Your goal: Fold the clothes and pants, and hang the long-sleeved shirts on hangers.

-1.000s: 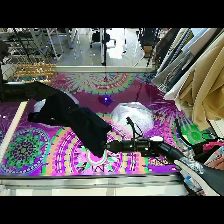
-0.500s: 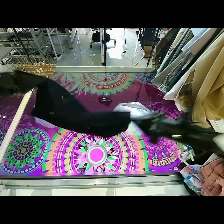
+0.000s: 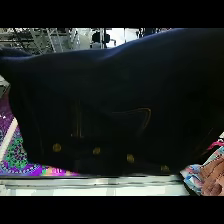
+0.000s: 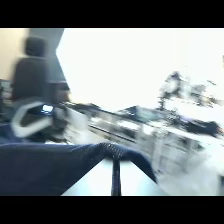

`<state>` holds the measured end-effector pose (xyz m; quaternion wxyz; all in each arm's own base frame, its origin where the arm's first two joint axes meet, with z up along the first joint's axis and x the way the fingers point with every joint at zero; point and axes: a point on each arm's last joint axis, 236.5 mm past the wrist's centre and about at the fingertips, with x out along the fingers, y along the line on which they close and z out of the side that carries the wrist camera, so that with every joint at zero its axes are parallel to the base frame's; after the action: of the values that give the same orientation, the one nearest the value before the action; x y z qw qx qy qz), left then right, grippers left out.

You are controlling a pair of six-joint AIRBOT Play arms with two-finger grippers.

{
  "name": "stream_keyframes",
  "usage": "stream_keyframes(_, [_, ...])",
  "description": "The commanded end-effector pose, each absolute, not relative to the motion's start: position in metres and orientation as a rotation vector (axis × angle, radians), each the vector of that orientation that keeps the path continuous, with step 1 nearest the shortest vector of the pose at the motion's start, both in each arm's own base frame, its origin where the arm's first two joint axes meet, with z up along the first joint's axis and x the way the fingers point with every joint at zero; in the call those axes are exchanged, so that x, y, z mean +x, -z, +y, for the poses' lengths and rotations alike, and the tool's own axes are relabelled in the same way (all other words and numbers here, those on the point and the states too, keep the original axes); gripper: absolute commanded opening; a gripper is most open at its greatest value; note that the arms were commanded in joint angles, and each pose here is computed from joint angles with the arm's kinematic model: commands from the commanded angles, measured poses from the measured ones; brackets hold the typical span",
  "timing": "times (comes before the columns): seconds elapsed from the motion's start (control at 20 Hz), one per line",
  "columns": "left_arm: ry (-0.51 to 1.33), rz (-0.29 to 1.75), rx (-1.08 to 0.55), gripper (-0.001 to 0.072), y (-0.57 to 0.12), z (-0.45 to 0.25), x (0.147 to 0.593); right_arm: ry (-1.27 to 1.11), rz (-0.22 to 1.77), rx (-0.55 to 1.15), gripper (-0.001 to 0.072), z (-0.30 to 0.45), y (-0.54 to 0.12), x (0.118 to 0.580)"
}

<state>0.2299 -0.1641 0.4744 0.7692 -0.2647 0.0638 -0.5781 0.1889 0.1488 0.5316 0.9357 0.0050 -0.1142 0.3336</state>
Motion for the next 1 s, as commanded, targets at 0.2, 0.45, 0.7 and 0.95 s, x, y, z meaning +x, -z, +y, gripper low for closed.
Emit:
stream_keyframes(0.2, [0.738, 0.666, -0.772, 0.0004, -0.213, -0.2, 0.367, -0.506, 0.711, 0.056, 0.0022, 0.143, -0.227, 0.431])
stream_keyframes(0.45, [0.244, 0.83, -1.003, 0.0004, -0.01, -0.132, 0.493, -0.398, 0.918, 0.147, 0.0022, 0.142, -0.034, 0.539])
stream_keyframes(0.7, [0.435, 0.987, -1.118, 0.0004, 0.007, -0.125, 0.524, -0.463, 1.012, 0.103, 0.0022, 0.148, -0.034, 0.516])
stream_keyframes(0.95, [0.643, 1.201, -1.13, 0.0004, -0.005, -0.095, 0.457, -0.69, 1.275, 0.021, 0.0022, 0.18, -0.06, 0.399])
